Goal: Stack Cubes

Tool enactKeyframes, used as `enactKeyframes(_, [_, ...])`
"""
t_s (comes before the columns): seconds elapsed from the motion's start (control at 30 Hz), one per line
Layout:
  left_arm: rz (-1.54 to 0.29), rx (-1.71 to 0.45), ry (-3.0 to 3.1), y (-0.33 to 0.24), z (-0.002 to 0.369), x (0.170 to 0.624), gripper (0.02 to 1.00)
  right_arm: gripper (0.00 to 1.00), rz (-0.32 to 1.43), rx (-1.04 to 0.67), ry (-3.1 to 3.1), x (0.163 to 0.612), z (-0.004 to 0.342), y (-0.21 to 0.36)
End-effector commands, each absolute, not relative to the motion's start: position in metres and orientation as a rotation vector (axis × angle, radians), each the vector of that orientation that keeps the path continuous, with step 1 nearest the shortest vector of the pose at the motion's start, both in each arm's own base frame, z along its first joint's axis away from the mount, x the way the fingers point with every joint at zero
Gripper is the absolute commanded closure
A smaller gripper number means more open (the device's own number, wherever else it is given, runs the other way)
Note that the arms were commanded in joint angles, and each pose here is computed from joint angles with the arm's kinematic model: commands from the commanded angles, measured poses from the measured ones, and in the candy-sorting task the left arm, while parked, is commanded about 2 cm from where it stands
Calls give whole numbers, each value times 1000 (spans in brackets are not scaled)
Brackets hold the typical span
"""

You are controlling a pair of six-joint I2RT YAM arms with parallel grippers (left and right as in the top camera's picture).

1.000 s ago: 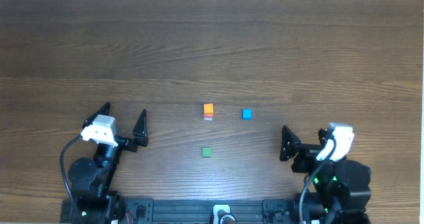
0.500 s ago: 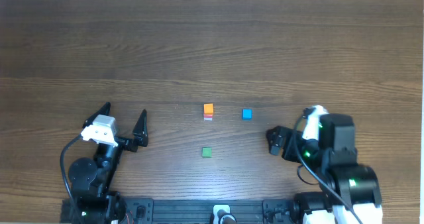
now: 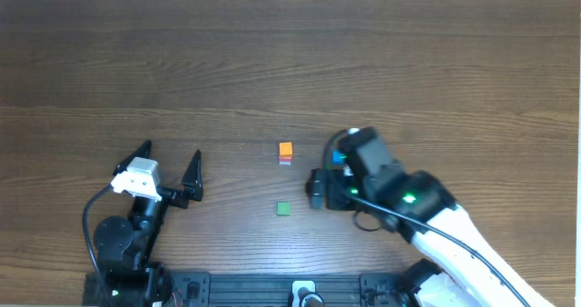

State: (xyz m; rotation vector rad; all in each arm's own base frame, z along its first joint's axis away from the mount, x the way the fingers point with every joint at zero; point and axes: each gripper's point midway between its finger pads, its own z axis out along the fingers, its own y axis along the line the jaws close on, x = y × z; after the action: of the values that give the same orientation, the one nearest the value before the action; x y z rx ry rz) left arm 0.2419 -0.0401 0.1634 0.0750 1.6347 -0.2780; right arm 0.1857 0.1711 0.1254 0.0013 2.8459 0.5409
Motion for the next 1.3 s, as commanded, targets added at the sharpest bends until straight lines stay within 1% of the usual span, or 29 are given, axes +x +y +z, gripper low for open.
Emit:
enactKeyframes(0.03, [-267, 87, 1629, -40, 162, 242, 20, 7, 531, 116, 2883, 181, 119, 202])
enactKeyframes(0.27, [-267, 87, 1629, -40, 162, 242, 18, 7, 495, 62, 2904, 170, 92, 244])
enactKeyframes(0.6, [-267, 88, 1629, -40, 162, 242, 20, 18, 337, 121, 2983, 164, 56, 245])
enactKeyframes(0.83, [-267, 87, 1629, -40, 162, 242, 23, 27, 286, 115, 2991, 156, 44, 251])
enactKeyframes(1.1, [-267, 87, 1629, -40, 162, 242, 20, 34, 195, 92, 2967, 158, 34, 247])
enactKeyframes(1.3, [-267, 87, 1629, -40, 162, 242, 20, 31, 143, 21, 2956, 161, 29, 248])
